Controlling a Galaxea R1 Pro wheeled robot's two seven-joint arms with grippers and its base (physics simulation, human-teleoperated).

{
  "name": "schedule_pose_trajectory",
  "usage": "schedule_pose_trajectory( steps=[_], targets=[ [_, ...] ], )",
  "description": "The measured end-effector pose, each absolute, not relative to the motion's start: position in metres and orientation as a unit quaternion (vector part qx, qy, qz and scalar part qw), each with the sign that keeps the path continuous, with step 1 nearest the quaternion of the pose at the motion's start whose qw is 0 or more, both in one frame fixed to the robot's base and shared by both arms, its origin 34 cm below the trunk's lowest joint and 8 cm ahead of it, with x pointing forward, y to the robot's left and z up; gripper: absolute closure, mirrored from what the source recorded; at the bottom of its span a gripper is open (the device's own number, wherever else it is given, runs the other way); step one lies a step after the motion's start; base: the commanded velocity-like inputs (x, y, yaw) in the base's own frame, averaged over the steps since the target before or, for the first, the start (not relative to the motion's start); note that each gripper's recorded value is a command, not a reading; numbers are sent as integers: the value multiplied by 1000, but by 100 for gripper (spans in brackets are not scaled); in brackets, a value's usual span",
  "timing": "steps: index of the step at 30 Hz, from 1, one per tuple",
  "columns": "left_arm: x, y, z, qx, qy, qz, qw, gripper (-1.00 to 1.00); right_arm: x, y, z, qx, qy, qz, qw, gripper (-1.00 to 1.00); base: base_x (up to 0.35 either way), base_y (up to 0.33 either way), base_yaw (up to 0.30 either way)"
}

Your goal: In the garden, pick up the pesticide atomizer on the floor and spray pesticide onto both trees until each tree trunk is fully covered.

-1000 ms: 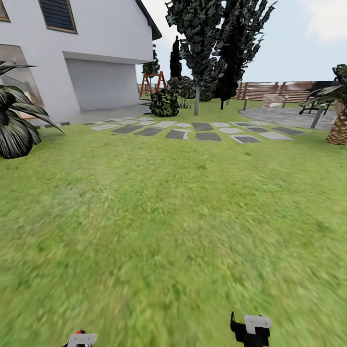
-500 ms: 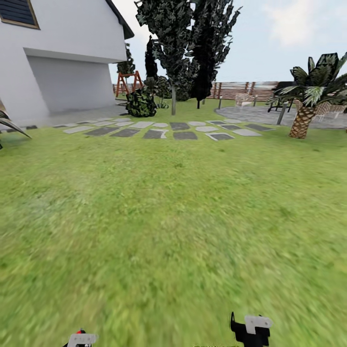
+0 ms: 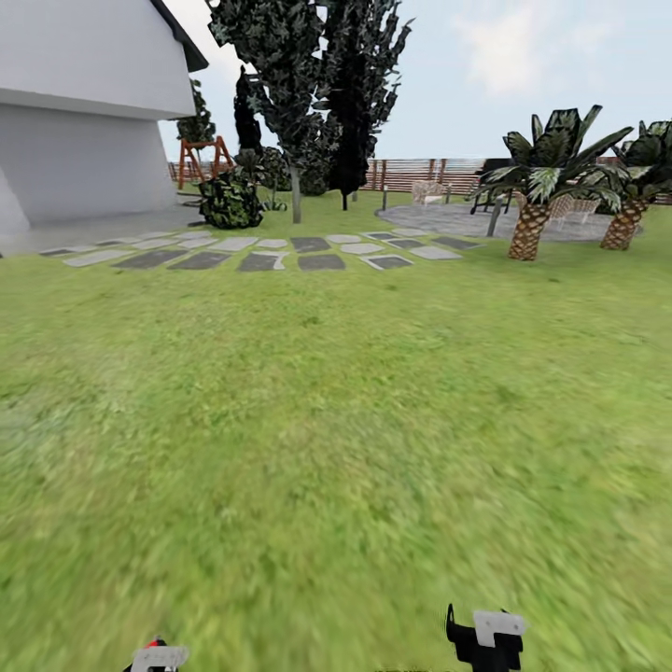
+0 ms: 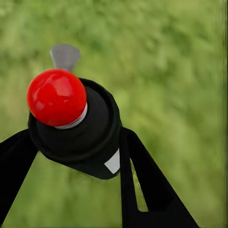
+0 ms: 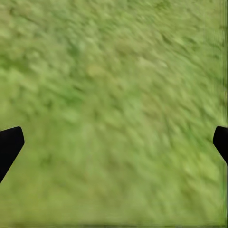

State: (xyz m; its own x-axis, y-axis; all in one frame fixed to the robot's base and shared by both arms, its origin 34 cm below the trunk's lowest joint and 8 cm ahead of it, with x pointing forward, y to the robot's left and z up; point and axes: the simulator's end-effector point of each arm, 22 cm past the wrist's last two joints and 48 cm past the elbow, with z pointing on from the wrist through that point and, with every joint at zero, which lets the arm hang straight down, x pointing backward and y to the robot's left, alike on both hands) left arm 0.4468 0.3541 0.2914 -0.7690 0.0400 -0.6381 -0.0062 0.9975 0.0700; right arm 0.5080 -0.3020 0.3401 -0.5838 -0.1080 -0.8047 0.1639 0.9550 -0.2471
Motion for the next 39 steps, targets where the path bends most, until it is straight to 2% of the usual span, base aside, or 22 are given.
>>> schedule_pose_trajectory(
  steps=[10,27,39],
  targets=[
    [447,372,295,-39,936,45,346,100,508,-302,340,16,877,-149,456,-100,0,0,-268],
    [447,369,294,-36,936,42,347,100,508,-302,340,16,877,-149,456,-100,3,-2,-268],
    [447,369,294,-35,936,42,347,100,508,-302,340,16,877,-149,456,-100,139,-204,-268]
  ],
)
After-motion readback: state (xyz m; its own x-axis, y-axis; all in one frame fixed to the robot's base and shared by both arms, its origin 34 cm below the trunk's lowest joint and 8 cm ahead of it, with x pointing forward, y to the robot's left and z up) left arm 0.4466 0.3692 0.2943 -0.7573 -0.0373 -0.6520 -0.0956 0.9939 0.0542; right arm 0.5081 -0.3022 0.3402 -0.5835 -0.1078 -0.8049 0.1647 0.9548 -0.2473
